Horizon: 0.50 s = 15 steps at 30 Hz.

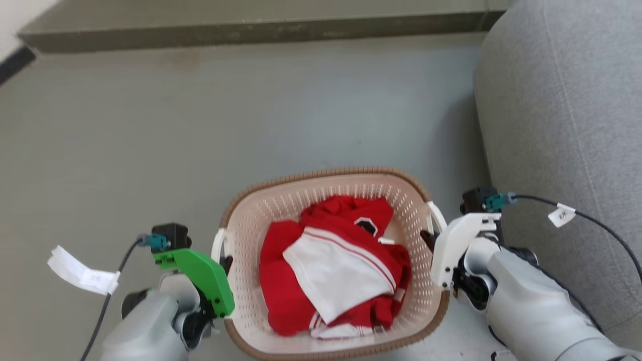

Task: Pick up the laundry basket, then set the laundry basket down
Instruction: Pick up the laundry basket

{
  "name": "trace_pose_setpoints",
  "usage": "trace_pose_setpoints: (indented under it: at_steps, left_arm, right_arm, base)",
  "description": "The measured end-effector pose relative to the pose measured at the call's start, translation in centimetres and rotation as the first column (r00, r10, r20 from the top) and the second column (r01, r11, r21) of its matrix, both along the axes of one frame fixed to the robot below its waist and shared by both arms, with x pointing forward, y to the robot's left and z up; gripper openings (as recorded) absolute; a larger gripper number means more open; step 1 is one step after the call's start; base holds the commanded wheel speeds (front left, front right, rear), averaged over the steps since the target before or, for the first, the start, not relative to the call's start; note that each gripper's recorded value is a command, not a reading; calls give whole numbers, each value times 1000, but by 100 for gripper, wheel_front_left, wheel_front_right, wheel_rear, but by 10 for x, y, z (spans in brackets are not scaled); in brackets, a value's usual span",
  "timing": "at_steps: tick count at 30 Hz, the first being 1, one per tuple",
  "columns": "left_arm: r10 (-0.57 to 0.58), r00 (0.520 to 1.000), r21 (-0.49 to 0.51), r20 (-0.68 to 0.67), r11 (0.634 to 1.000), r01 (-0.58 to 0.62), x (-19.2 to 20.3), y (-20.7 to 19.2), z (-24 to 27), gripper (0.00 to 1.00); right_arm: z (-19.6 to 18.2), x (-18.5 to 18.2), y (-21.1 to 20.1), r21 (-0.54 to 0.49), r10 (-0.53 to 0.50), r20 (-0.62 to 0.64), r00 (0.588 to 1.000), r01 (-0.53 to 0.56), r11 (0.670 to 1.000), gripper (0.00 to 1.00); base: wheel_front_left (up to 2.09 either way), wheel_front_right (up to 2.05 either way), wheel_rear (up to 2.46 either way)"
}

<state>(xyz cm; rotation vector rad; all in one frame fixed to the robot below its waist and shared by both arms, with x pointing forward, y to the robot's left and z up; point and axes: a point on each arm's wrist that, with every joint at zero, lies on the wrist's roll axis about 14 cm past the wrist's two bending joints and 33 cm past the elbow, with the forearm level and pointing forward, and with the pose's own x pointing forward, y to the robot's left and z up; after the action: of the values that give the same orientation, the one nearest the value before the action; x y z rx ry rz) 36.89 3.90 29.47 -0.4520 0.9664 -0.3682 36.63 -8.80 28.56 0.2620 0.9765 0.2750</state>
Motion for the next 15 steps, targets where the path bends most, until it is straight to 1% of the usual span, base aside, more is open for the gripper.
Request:
trace_pose_setpoints:
  at_steps: [8, 15]
  left_arm:
    - [0, 1000, -1, -21, 1000, 0, -33, -1, 11, 0]
    - [-8, 1000, 3, 18, 1000, 8, -35, -1, 27, 0]
  right_arm:
    - [9, -35, 1, 17, -9, -27, 1000, 10, 1000, 0]
    - [26, -36, 2, 20, -8, 8, 1000, 7, 1000, 0]
  base:
    - [0, 0, 0]
    - [0, 0, 0]
